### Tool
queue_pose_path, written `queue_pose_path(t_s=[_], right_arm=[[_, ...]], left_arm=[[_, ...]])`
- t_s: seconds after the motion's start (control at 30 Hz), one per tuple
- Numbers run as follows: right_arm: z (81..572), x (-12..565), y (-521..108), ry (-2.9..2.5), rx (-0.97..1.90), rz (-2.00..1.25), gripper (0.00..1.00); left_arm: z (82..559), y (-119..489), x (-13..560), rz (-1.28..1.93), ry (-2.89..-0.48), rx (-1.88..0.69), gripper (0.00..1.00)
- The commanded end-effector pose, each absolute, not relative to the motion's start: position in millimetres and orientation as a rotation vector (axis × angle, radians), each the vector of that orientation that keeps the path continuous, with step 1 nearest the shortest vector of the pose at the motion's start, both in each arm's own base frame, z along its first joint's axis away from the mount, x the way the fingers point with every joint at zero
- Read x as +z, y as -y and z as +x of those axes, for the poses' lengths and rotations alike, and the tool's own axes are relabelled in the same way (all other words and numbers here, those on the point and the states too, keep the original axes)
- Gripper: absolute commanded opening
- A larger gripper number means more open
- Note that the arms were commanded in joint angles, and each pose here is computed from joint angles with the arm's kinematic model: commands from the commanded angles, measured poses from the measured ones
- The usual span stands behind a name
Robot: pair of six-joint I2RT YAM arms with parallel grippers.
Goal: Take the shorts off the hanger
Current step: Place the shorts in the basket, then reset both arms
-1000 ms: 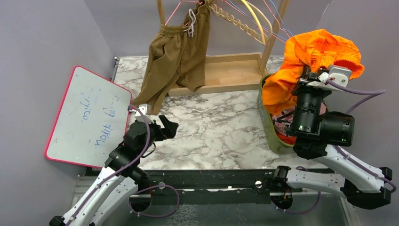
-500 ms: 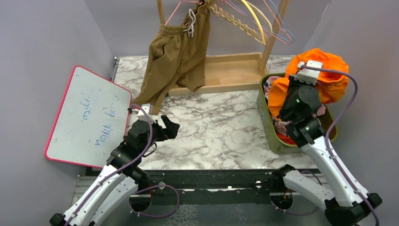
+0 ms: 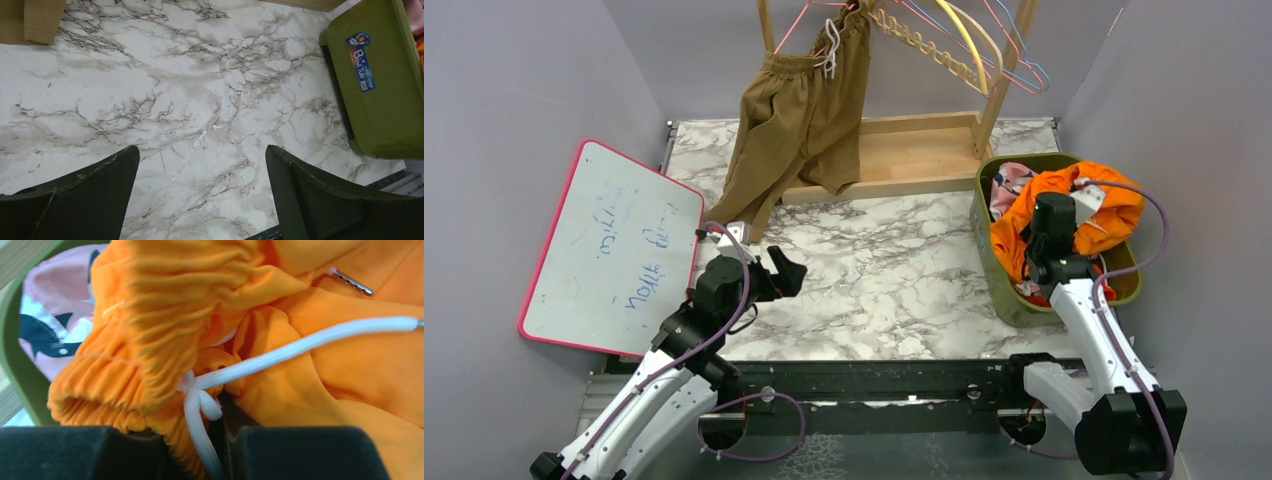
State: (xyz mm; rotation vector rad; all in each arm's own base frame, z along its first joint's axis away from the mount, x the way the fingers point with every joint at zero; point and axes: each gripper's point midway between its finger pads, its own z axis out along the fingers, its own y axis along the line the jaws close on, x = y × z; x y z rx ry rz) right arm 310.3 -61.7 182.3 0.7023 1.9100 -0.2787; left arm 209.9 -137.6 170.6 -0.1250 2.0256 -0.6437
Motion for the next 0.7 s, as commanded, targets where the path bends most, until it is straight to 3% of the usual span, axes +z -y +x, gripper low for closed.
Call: queue_pose_path(t_s=[0.0, 0.13, 0.3, 0.43, 0.67], right_arm=[[288, 133, 66, -2.001, -0.263, 0.849, 0.27], [286, 182, 79, -1.908, -0.328, 0.826, 0.59], [278, 284, 74, -1.730, -0.233, 0.692, 0.86], [265, 329, 64, -1.681, -0.177, 0.589, 0.91], [259, 381, 25, -1.622, 0.021, 0.361, 0.92]], left_arm=[[209, 142, 175, -0.112, -2.005, -0.677, 0.99], [209, 138, 181, -0.117, -1.998, -0.662, 0.99], [217, 122, 197, -0.210, -1.953, -0.588, 0.99], [223, 112, 214, -0.251, -1.928, -0.529, 0.99], [229, 81, 255, -0.280, -1.868, -0.347, 0.99]])
